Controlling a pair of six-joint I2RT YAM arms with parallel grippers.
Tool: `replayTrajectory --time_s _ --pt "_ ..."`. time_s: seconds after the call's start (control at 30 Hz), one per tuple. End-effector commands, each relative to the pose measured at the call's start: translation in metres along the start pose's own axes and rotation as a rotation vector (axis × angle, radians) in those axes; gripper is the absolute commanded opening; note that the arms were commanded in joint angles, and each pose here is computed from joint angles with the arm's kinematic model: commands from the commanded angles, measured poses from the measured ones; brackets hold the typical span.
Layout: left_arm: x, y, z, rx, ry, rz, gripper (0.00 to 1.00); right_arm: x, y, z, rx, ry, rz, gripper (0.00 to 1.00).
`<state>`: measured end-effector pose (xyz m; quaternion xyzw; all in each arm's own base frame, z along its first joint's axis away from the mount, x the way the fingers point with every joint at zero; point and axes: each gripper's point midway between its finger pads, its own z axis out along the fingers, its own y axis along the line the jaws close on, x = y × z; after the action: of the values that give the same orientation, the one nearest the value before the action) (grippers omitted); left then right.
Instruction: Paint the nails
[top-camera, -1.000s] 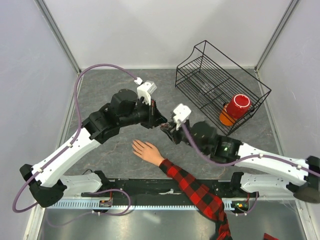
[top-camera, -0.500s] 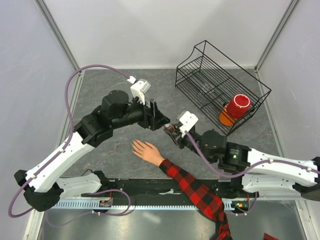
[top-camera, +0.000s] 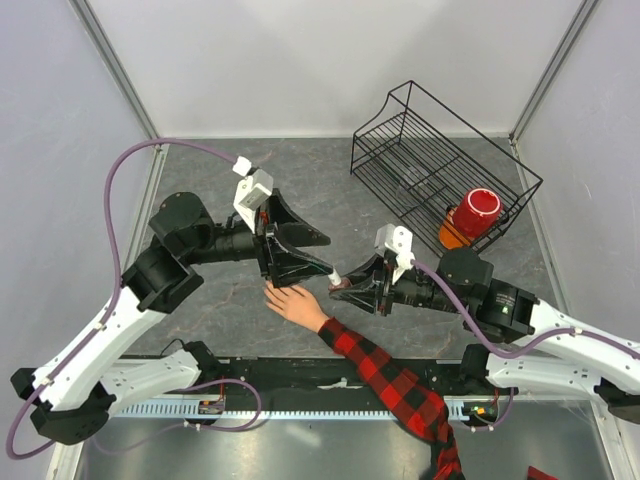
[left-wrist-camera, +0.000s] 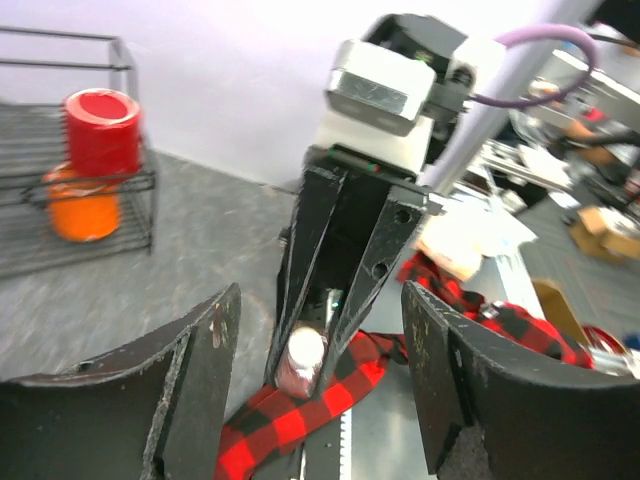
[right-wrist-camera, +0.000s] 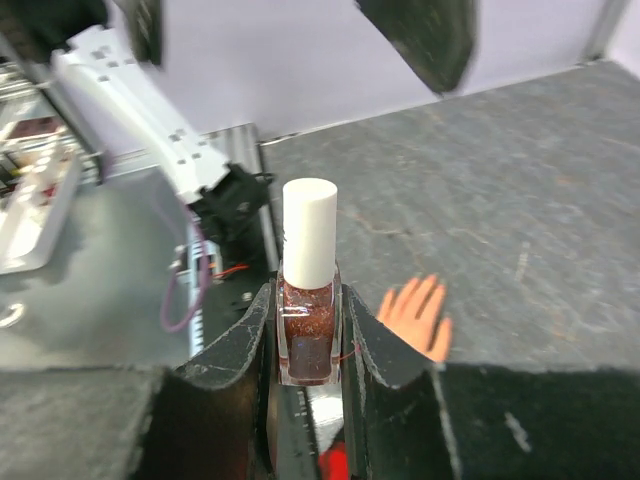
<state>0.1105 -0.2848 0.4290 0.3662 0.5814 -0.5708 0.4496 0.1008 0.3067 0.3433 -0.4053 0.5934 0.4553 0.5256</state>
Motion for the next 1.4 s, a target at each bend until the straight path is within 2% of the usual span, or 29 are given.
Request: replayTrajectory --time_s 0.0,0.13,0.3,0.5,0.63,0.73,0.77,0.83,0.87,0.93,0.97,1.0,1.03,1.07,1.1,1.17,1.2,1.27,1.37 --pt "0.008 -0.025 0.005 0.211 0.037 0.006 0.70 -0.043 0.033 -0.010 -0.189 -0.109 0.031 0.00" --pt "0.016 -0.029 0.003 0.249 0.051 -0.001 0.70 -0.052 0.037 -0.013 -0.238 -0.131 0.041 0.00" --pt "0.025 -0.040 -0.001 0.337 0.085 0.002 0.62 -0.055 0.036 -0.011 -0.243 -0.132 0.040 0.00" --pt "0.030 -0.039 0.001 0.354 0.098 0.005 0.54 -0.061 0.034 -0.008 -0.242 -0.147 0.036 0.00" --pt "0.022 -0.036 0.002 0.320 0.071 0.038 0.42 -0.059 0.031 -0.003 -0.237 -0.136 0.038 0.00" --pt "0.015 -0.028 0.003 0.256 0.048 0.058 0.28 -0.058 0.025 -0.001 -0.209 -0.135 0.042 0.00" --pt "0.014 -0.026 0.004 0.240 0.046 0.071 0.18 -0.058 0.022 -0.001 -0.196 -0.138 0.041 0.00" --pt "0.012 -0.015 0.005 0.168 0.044 0.066 0.02 -0.060 0.010 0.000 -0.133 -0.147 0.049 0.00" --pt "0.011 -0.010 0.006 0.134 0.038 0.079 0.02 -0.061 0.003 0.001 -0.090 -0.149 0.046 0.00" --pt "0.007 0.017 0.006 -0.034 0.025 0.063 0.02 -0.055 -0.021 0.005 0.034 -0.110 0.033 0.00" --pt "0.005 0.031 0.005 -0.114 0.015 0.059 0.02 -0.048 -0.049 0.013 0.180 -0.082 0.036 0.00" --pt "-0.002 0.061 -0.001 -0.296 -0.024 0.049 0.02 -0.046 -0.065 0.012 0.270 -0.044 0.011 0.00" --pt "-0.002 0.078 -0.008 -0.410 -0.023 0.021 0.02 -0.043 -0.082 0.013 0.376 -0.022 -0.006 0.00" --pt "0.001 0.099 -0.010 -0.518 -0.022 -0.020 0.02 -0.032 -0.106 0.013 0.595 0.014 -0.045 0.00" --pt "-0.002 0.123 -0.021 -0.673 -0.049 -0.031 0.02 -0.037 -0.111 0.013 0.687 0.024 -0.093 0.00" --pt "0.008 0.149 -0.027 -0.830 -0.029 -0.113 0.02 -0.025 -0.114 0.026 0.821 0.104 -0.203 0.00" --pt "0.009 0.161 -0.033 -0.905 -0.037 -0.130 0.02 -0.036 -0.121 0.021 0.911 0.081 -0.208 0.00" --pt "0.013 0.166 -0.030 -0.934 -0.029 -0.171 0.02 -0.038 -0.120 0.026 0.908 0.065 -0.205 0.00" --pt "0.017 0.168 -0.025 -0.918 -0.027 -0.190 0.02 -0.039 -0.110 0.034 0.798 0.029 -0.207 0.00"
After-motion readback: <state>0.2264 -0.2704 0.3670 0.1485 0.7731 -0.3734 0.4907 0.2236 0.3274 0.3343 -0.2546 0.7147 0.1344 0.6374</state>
